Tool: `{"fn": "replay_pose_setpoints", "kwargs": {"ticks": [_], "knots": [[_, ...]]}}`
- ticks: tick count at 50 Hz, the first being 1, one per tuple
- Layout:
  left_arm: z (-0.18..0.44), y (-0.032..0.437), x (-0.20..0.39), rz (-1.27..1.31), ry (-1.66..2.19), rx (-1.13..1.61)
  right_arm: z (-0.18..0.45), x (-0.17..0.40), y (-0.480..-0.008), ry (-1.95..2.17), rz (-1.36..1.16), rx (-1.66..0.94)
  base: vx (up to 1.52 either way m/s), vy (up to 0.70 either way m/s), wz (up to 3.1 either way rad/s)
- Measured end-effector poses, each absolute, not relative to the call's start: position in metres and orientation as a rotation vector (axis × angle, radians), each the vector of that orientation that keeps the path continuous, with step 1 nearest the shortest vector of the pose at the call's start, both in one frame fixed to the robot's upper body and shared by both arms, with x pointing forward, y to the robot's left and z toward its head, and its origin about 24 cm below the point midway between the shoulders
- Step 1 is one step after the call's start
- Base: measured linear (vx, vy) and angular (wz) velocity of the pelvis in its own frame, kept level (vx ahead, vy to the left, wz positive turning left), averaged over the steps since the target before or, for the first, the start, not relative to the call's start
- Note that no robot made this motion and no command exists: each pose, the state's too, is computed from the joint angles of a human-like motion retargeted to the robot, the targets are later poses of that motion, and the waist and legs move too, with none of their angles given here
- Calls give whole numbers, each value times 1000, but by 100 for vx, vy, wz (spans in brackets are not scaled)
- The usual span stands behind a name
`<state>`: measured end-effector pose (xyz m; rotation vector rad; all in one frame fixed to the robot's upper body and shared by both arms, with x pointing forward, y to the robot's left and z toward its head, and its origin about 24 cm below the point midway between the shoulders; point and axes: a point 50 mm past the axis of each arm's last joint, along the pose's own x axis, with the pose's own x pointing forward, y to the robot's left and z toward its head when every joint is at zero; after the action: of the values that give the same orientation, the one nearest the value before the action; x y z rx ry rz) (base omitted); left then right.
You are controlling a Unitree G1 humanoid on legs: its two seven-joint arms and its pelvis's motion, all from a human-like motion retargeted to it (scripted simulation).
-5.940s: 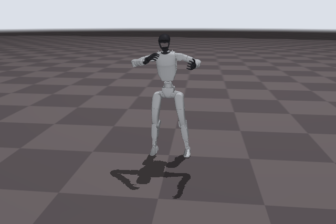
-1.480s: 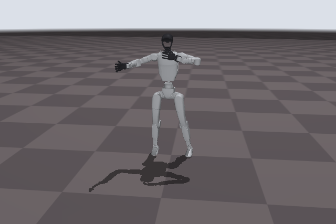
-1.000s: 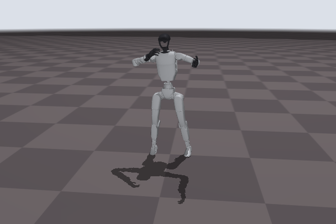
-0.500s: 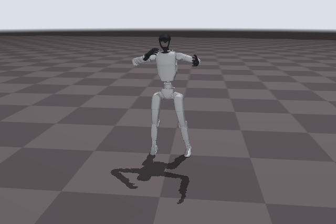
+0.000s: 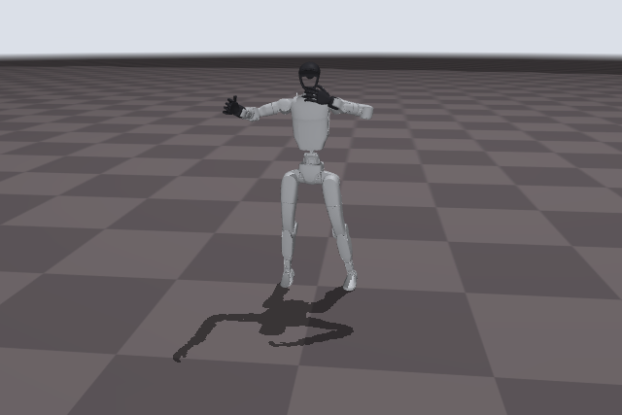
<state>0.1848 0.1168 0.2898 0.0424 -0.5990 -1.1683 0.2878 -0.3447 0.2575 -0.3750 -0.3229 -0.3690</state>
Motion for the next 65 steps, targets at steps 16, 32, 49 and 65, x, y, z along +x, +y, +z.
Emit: {"fn": "replay_pose_setpoints", "kwargs": {"ticks": [16, 32, 49, 65], "knots": [[204, 367, 280, 457, -226, -376, 285, 144, -91, -869, 1142, -311, 0, 0, 0], [276, 94, 156, -1482, -429, -158, 269, 296, -339, -323, -315, -474, 0, 0, 0], [241, 365, 293, 405, -294, -258, 290, 139, -81, -876, 1246, -234, 0, 0, 0], [256, 97, 152, -1458, -304, -320, 296, 296, -289, -563, -212, -389, 0, 0, 0]]}}
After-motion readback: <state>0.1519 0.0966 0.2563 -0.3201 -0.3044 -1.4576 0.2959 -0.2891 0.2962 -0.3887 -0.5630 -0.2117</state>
